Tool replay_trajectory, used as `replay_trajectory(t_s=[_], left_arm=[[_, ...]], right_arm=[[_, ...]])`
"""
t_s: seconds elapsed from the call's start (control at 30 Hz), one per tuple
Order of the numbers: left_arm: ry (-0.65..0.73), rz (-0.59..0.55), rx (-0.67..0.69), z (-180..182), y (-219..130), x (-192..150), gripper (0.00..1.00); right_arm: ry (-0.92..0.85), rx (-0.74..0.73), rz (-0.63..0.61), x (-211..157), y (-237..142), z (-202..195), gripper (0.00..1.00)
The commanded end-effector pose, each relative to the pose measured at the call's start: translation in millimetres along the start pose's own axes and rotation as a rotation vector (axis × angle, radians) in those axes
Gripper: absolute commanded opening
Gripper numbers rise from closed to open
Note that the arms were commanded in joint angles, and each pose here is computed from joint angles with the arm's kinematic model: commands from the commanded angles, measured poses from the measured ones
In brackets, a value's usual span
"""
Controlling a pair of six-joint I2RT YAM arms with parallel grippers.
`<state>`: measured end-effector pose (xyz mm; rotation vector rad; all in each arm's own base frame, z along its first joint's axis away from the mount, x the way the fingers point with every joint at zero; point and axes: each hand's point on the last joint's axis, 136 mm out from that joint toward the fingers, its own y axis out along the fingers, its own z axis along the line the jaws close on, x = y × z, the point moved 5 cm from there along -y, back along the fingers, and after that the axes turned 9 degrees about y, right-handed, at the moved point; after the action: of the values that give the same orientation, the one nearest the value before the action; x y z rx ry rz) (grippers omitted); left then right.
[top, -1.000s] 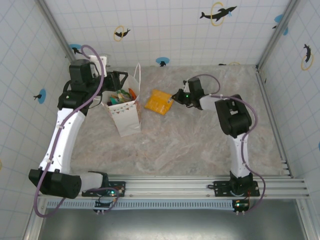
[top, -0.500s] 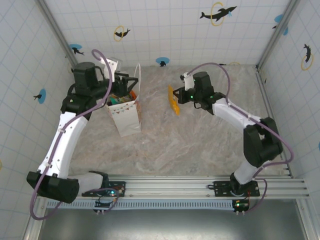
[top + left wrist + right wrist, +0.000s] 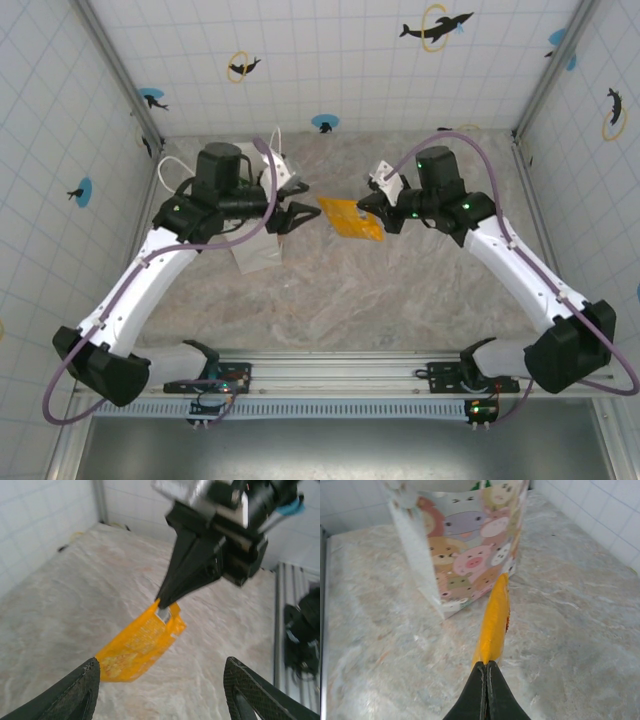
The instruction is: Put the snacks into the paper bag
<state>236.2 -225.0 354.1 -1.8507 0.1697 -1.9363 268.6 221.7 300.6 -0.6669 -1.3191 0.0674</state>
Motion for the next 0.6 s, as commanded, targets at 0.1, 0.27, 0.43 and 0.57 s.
replay_trajectory(t_s=[0.1, 0.27, 0.43, 0.57], left_arm=[[0.121, 0.035, -0.164, -27, 21, -19, 0.66], [0.133, 0.102, -0.173, -29, 36, -33, 0.67], [0.120, 0.106, -0.173, -29, 48, -41, 0.67], [0.116, 0.132, -0.193, -30, 55, -48, 0.64]], right_arm=[[-0.130, 0.120, 0.010, -5, -15, 32, 0.00], [-0.156, 0.167, 0.003, -3, -17, 44, 0.00], [-0.156, 0.210, -0.009, -2, -18, 51, 0.00], [-0.151, 0.234, -0.018, 0, -19, 54, 0.00]])
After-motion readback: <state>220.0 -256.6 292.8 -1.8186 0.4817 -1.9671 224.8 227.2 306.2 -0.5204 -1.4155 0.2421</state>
